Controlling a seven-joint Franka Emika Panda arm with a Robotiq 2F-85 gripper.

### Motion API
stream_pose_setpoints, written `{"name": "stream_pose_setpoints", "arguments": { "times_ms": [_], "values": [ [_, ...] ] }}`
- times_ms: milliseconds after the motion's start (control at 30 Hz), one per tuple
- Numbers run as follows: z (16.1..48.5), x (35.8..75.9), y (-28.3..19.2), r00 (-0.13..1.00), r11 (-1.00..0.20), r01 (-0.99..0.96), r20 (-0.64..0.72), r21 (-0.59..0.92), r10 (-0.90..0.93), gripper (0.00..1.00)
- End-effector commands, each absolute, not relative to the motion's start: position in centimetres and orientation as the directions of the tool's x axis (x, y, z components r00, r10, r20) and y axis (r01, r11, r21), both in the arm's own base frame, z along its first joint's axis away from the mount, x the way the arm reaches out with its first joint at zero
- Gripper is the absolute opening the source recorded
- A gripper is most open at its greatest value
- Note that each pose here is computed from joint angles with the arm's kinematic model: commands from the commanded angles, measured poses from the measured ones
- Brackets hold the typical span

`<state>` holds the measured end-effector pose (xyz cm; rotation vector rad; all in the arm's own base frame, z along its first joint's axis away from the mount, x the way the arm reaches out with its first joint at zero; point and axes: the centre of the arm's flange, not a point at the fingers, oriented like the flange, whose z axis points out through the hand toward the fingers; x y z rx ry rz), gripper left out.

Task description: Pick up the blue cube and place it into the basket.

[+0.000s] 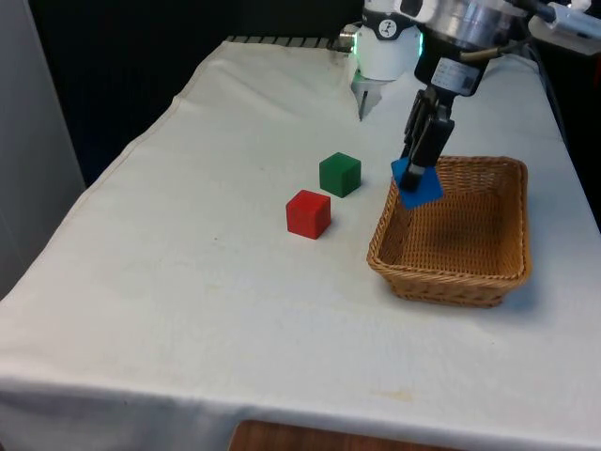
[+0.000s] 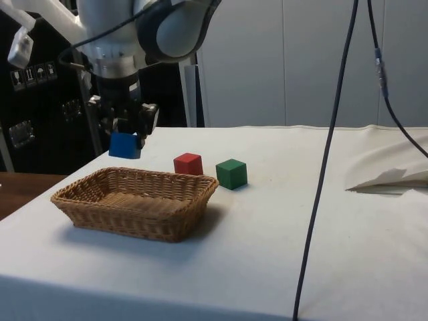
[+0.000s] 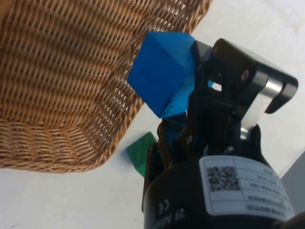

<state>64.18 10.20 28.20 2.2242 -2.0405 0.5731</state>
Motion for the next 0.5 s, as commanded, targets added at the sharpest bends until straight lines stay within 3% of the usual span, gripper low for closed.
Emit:
{"name": "stream_pose_setpoints", "arguments": {
  "times_ms": [0, 467],
  "values": [
    [28.1, 64.2, 10.4, 0.047, -0.109, -0.973, 0.287, -0.203, -0.957, 0.0],
    [27.1, 63.6, 11.0, 0.024, -0.07, -0.979, 0.234, -0.192, -0.972, 0.0]
  ]
}}
